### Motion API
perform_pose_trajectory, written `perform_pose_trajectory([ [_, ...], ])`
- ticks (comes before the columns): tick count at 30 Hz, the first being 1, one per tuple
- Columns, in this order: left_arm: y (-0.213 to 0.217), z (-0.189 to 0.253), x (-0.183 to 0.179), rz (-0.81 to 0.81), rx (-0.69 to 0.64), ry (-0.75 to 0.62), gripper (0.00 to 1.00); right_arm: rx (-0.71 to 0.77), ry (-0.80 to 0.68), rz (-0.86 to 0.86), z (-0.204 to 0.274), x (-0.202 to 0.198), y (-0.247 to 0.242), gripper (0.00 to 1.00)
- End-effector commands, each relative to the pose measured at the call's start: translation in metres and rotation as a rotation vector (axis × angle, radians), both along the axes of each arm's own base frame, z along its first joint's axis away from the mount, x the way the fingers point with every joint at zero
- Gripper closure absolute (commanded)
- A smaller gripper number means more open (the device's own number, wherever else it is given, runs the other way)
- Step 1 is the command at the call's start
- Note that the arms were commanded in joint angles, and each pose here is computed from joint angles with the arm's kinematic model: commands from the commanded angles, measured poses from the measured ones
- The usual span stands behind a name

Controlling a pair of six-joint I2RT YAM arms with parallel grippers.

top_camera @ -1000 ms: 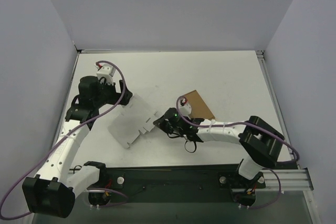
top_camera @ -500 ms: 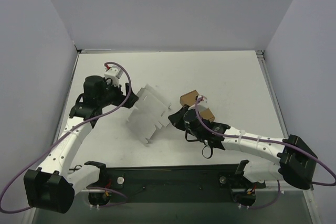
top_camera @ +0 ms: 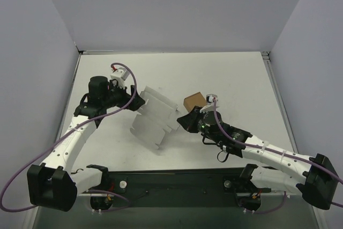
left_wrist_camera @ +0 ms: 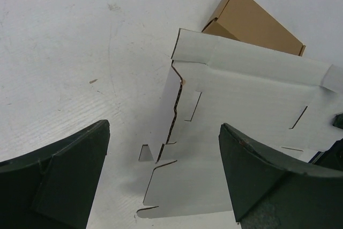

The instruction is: Fold the paper box

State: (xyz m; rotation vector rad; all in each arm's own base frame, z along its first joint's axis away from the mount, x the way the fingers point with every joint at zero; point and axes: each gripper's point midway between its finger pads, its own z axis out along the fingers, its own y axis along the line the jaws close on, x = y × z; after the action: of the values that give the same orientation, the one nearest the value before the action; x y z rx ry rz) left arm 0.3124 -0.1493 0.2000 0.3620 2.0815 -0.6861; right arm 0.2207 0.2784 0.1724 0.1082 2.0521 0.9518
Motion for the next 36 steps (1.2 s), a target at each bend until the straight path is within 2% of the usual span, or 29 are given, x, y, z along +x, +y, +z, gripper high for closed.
perform_pose_trajectory([
  [1, -0.009, 0.014, 0.004, -0.037, -0.035, -0.046, 0.1, 0.034, -0.048, 0.084, 0.016, -0.007, 0.005, 1.0],
  [5, -0.013, 0.01, 0.003, -0.054, -0.037, -0.024, 0.21, 0.02, -0.052, 0.096, 0.015, -0.009, 0.002, 1.0],
  [9, -0.016, 0.008, 0.002, -0.071, -0.039, -0.015, 0.39, 0.025, -0.044, 0.115, 0.016, -0.013, 0.0, 1.0],
  [10, -0.018, 0.008, 0.001, -0.081, -0.042, -0.01, 0.47, 0.027, -0.042, 0.112, 0.016, -0.012, -0.001, 1.0],
  [12, -0.02, 0.007, 0.0, -0.09, -0.045, -0.008, 0.5, 0.032, -0.043, 0.11, 0.017, -0.011, -0.002, 1.0],
  [15, -0.024, 0.005, -0.002, -0.108, -0.039, 0.006, 0.71, 0.03, -0.043, 0.113, 0.017, -0.01, -0.004, 1.0],
  [16, -0.024, 0.004, -0.002, -0.111, -0.036, 0.009, 0.85, 0.021, -0.036, 0.109, 0.014, -0.01, -0.006, 1.0],
  [18, -0.026, 0.006, -0.003, -0.119, -0.038, 0.003, 0.95, -0.005, -0.024, 0.085, 0.008, -0.005, -0.016, 1.0],
  [20, -0.029, 0.011, -0.007, -0.146, -0.052, -0.013, 1.0, -0.013, -0.014, 0.053, 0.004, 0.001, -0.028, 1.0],
  [27, -0.064, 0.036, -0.041, -0.382, -0.192, -0.067, 1.0, -0.129, 0.017, -0.022, -0.017, 0.016, -0.07, 1.0],
  [31, -0.079, 0.037, -0.054, -0.463, -0.214, -0.057, 1.0, -0.171, 0.027, -0.06, -0.022, 0.022, -0.086, 1.0],
  [32, -0.08, 0.037, -0.054, -0.462, -0.209, -0.06, 1.0, -0.176, 0.034, -0.063, -0.022, 0.022, -0.089, 0.97],
  [33, -0.08, 0.032, -0.053, -0.443, -0.193, -0.044, 1.0, -0.183, 0.044, -0.068, -0.023, 0.022, -0.092, 0.88],
  [35, -0.069, 0.023, -0.036, -0.33, -0.12, -0.051, 1.0, -0.179, 0.032, -0.082, -0.012, 0.022, -0.095, 0.78],
  [36, -0.062, 0.017, -0.032, -0.283, -0.088, -0.034, 1.0, -0.203, 0.059, -0.101, -0.016, 0.018, -0.102, 0.63],
])
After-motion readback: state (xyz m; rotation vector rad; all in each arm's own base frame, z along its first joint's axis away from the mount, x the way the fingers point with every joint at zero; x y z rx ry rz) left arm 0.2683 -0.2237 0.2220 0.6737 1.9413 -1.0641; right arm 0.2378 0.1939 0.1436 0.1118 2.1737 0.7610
